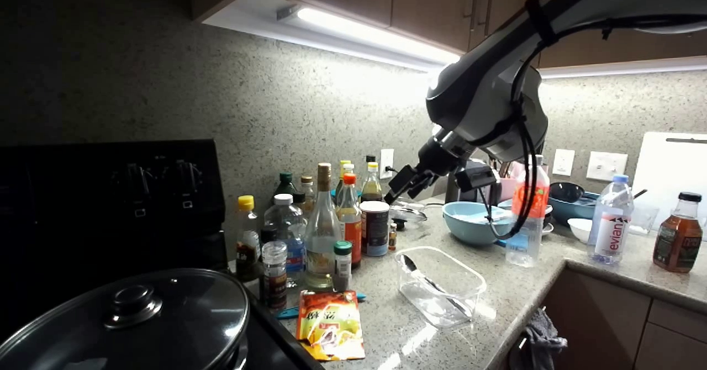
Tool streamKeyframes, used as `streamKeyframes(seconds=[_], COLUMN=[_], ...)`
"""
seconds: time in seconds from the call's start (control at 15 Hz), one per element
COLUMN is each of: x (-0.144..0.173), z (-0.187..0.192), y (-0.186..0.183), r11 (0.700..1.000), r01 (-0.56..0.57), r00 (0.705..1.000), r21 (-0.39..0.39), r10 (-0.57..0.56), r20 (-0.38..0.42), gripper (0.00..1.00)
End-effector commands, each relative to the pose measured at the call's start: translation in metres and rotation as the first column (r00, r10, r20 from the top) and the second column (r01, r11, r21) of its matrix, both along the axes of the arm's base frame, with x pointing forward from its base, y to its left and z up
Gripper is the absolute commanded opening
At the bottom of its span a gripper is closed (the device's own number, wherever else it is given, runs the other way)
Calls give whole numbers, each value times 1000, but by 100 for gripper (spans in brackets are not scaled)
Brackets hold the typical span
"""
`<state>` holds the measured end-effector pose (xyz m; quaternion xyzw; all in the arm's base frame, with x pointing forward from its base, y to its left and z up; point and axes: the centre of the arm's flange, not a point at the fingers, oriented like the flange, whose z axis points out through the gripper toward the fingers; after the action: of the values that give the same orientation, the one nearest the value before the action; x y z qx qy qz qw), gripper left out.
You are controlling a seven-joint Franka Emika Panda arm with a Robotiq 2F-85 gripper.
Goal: Put the spoon in the transparent bowl, then remove the spoon out of the bowl, then put the spoon back in the bowl
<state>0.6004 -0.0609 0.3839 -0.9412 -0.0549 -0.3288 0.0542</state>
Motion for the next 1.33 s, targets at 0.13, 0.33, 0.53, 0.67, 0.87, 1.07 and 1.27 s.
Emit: streamKeyframes(seconds=[0.13,0.33,0.53,0.67,0.87,1.07,1.27], x=[-16,-19,-18,-16,-16,-16,-14], z=[-24,-41,-47,-52,-52,-52,-66], y=[-12,-20,-24,-23,-23,-23,-19], r11=[994,987,989,989,989,989,993], r01=[101,150,136,137,136,136,116], r00=[990,979,983,982,982,982,977], r21=[29,60,55,57,58,58,26], r10=[-98,-140,-128,-128,-127,-127,-109], r20=[-97,-147,-135,-141,-142,-141,-185], gripper=[100,100,100,100,100,100,100])
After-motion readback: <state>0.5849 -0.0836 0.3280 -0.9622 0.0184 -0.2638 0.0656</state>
